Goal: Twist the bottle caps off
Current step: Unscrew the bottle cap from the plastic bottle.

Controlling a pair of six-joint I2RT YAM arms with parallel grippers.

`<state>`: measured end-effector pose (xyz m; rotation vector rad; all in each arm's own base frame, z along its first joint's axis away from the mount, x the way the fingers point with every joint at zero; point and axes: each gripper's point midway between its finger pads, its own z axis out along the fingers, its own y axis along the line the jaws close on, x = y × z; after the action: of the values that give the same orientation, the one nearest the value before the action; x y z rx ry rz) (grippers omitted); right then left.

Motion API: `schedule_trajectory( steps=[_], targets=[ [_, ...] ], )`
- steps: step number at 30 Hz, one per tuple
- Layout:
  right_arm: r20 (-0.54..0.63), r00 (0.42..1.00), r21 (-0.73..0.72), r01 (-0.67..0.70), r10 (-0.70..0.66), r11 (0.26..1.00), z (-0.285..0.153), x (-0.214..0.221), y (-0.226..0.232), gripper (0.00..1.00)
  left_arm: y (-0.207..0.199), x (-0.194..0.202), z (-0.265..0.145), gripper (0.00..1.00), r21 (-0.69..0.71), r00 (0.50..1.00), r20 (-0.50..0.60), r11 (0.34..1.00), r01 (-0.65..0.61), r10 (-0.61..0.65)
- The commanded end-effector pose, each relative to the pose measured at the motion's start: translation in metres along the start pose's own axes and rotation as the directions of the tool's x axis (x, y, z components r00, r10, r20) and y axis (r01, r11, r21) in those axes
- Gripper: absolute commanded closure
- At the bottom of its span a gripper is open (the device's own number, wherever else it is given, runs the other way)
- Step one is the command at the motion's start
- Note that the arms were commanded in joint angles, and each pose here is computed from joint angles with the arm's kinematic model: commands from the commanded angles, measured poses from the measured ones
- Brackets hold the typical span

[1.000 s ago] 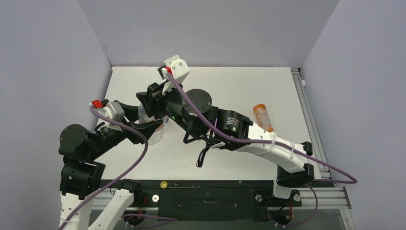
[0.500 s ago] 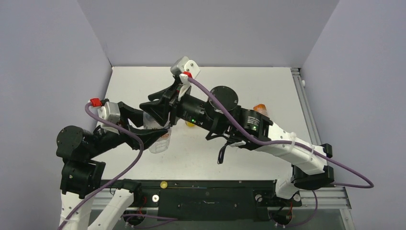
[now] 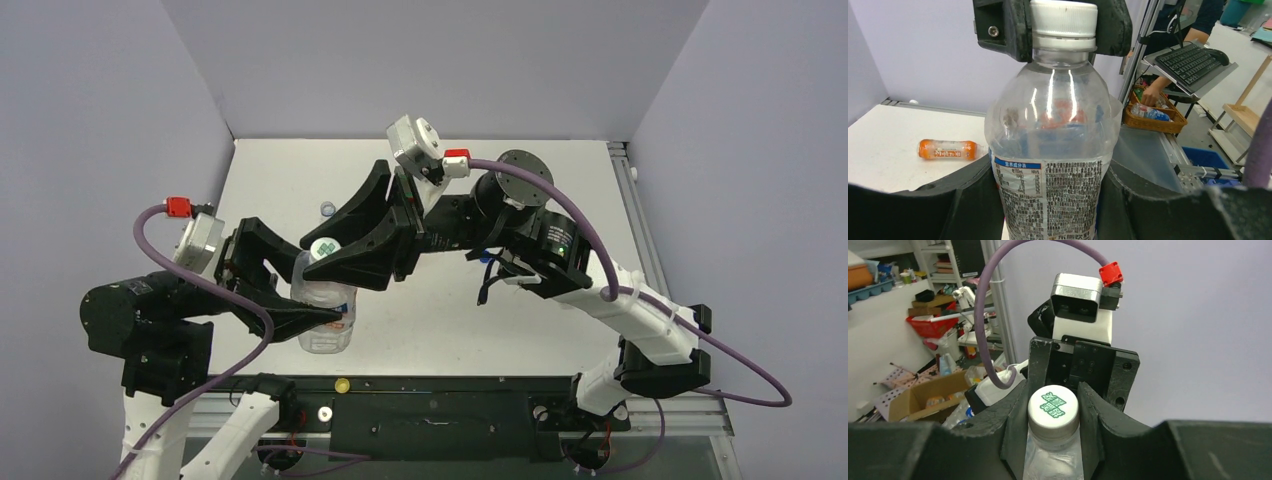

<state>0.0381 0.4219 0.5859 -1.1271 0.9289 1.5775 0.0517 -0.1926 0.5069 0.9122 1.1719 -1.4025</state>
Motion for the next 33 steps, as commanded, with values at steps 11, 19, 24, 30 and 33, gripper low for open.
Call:
schedule_trajectory(
  steps=[11, 19, 24, 30, 33],
  targets=[
    [0.032, 0.989, 0.543, 0.102, -0.142, 0.834, -0.042, -0.045, -0.048, 0.22, 0.042, 0.006, -0.002, 0.96, -0.167, 0.999, 0.009, 0.985, -0.035, 0.037],
    [-0.095, 0.994, 0.753, 0.111, -0.06, 0.648, -0.033, -0.003, -0.092, 0.26, 0.072, 0.02, -0.018, 0.96, -0.326, 0.978, -0.064, 0.922, -0.209, 0.199],
    [-0.09, 0.995, 0.79, 0.104, -0.053, 0.604, -0.034, 0.004, -0.102, 0.4, 0.078, 0.02, -0.024, 0.96, -0.369, 0.965, -0.081, 0.892, -0.262, 0.25],
    [-0.077, 0.996, 0.779, 0.092, -0.051, 0.62, -0.031, 0.002, -0.1, 0.57, 0.084, 0.02, -0.025, 0.96, -0.385, 0.963, -0.084, 0.883, -0.268, 0.256],
    [-0.074, 0.996, 0.772, 0.085, -0.044, 0.629, -0.03, 0.005, -0.1, 0.7, 0.086, 0.02, -0.025, 0.96, -0.391, 0.964, -0.084, 0.881, -0.267, 0.254]
  ],
)
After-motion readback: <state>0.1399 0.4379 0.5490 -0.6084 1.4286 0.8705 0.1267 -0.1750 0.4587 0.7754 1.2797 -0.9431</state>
